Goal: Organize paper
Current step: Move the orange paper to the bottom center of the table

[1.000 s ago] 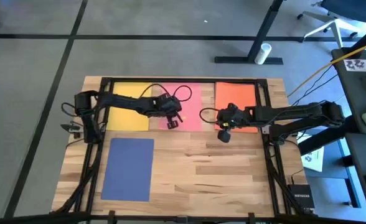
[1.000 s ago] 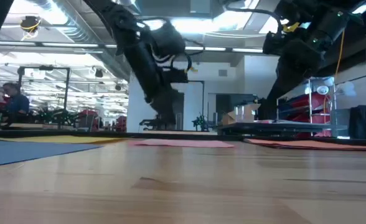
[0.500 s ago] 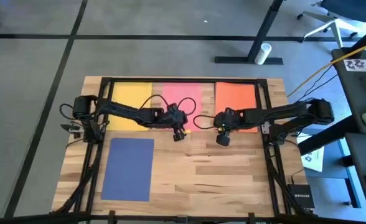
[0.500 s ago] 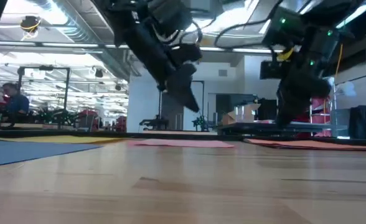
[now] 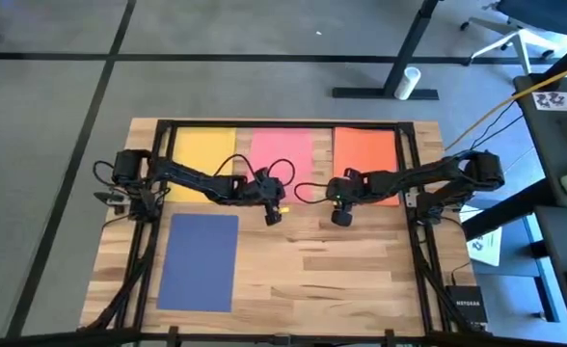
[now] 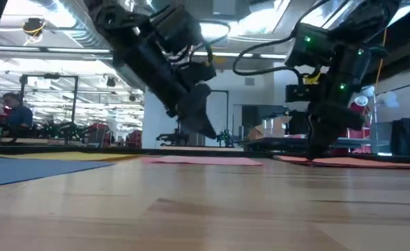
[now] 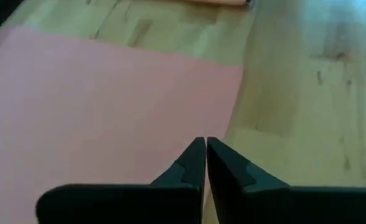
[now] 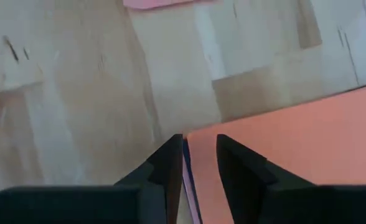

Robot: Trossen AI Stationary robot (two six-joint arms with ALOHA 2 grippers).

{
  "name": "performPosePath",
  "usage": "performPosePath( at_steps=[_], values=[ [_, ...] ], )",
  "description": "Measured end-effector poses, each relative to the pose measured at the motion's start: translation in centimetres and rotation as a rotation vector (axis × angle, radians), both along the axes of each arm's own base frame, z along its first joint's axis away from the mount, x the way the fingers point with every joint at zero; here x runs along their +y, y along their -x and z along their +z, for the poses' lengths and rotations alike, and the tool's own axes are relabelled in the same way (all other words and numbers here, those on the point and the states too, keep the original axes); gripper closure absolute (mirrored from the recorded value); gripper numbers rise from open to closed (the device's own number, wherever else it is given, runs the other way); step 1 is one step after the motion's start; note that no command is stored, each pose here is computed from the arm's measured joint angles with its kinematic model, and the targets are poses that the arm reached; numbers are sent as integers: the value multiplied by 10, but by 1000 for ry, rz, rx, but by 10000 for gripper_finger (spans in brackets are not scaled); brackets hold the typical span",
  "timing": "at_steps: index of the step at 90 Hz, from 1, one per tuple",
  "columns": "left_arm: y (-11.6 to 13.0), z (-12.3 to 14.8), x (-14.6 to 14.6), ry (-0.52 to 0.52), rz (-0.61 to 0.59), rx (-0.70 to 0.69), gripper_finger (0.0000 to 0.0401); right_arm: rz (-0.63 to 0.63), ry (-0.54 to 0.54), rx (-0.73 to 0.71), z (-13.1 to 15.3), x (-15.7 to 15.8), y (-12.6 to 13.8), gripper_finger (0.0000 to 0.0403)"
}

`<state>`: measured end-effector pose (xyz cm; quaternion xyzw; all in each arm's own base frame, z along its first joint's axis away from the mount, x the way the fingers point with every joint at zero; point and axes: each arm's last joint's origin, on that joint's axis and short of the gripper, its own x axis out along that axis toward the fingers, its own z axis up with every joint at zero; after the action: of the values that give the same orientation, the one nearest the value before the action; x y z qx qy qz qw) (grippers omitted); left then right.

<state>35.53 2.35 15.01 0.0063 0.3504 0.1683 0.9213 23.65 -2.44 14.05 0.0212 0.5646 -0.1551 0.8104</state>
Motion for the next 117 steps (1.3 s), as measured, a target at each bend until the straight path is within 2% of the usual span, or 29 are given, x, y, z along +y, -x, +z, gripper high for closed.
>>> performPosePath(
  at_steps=[62,71,85,96,117],
  values=[
    [-1,1,0,-8,-8,-10,401,-23,45,46,-12,-2,-4,316],
    [-1,1,0,-8,-8,-17,401,-36,54,61,-13,-2,-2,334],
    [-1,2,0,-8,-8,-20,401,-38,52,68,-13,-2,-1,394],
    [-1,2,0,-8,-8,-20,401,-38,47,68,-12,-2,-1,391],
    [-1,1,-1,-8,-9,-19,401,-21,-36,38,-2,0,-7,400]
  ],
)
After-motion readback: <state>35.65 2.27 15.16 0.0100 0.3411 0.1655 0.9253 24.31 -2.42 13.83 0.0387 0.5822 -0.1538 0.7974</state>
